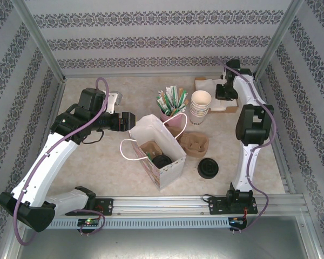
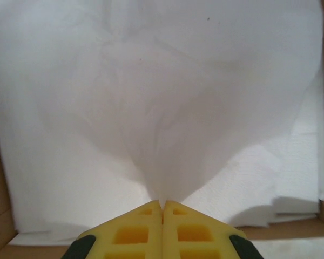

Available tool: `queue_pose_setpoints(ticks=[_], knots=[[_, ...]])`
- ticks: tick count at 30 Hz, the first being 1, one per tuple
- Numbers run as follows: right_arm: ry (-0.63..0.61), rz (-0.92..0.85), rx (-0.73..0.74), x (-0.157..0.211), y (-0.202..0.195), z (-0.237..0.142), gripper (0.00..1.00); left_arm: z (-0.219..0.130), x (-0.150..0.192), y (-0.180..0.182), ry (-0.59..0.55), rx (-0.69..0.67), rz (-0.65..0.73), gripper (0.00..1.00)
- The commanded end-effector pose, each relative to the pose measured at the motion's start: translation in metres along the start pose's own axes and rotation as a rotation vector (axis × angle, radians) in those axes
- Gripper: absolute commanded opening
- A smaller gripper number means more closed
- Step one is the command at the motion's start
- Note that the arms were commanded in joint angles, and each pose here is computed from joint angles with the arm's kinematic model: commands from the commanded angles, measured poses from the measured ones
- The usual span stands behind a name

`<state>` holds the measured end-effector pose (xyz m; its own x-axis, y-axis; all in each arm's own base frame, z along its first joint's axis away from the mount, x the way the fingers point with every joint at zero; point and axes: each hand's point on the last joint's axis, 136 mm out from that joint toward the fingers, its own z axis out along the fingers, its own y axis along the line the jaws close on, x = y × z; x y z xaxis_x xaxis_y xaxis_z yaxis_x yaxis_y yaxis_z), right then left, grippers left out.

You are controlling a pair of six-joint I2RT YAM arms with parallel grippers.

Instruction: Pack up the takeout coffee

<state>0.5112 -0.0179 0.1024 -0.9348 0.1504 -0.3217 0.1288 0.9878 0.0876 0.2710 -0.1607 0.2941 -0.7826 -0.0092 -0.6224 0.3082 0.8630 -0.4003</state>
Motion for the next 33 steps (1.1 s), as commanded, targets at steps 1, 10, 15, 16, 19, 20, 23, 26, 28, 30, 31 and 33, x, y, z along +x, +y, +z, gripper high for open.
queue_pose_setpoints(ticks=[1,10,15,16,19,20,23,26,28,30,31,33], knots=[[-0.054,0.019,-0.026,-0.006,0.004,-0.029,0.01,-0.011,-0.004,-0.005,-0.030,0.002,0.029,0.78],[-0.182,0.053,-0.082,-0.016,0.012,-0.090,0.00,-0.015,-0.004,-0.007,-0.041,0.011,0.023,0.78],[-0.267,0.069,-0.111,-0.017,0.017,-0.133,0.00,-0.018,-0.004,-0.008,-0.057,0.012,0.024,0.78],[-0.284,0.071,-0.118,-0.016,0.019,-0.142,0.00,-0.019,-0.004,-0.008,-0.061,0.012,0.025,0.78],[-0.348,0.060,-0.154,-0.015,0.026,-0.175,0.00,-0.020,-0.006,-0.008,-0.070,0.012,0.027,0.78],[-0.369,0.057,-0.162,-0.014,0.028,-0.186,0.00,-0.021,-0.006,-0.008,-0.074,0.013,0.028,0.78],[-0.448,0.021,-0.183,-0.009,0.038,-0.226,0.00,-0.023,-0.010,-0.010,-0.091,0.017,0.031,0.78],[-0.535,-0.054,-0.190,0.003,0.054,-0.269,0.00,-0.025,-0.014,-0.013,-0.103,0.029,0.032,0.78],[-0.588,-0.120,-0.199,0.014,0.070,-0.293,0.00,-0.025,-0.016,-0.014,-0.118,0.034,0.029,0.78],[-0.646,-0.204,-0.214,0.029,0.091,-0.320,0.00,-0.025,-0.017,-0.014,-0.134,0.041,0.025,0.78],[-0.671,-0.244,-0.223,0.037,0.101,-0.330,0.00,-0.025,-0.018,-0.014,-0.141,0.042,0.025,0.79],[-0.722,-0.387,-0.252,0.060,0.133,-0.352,0.00,-0.024,-0.018,-0.014,-0.150,0.049,0.021,0.79]])
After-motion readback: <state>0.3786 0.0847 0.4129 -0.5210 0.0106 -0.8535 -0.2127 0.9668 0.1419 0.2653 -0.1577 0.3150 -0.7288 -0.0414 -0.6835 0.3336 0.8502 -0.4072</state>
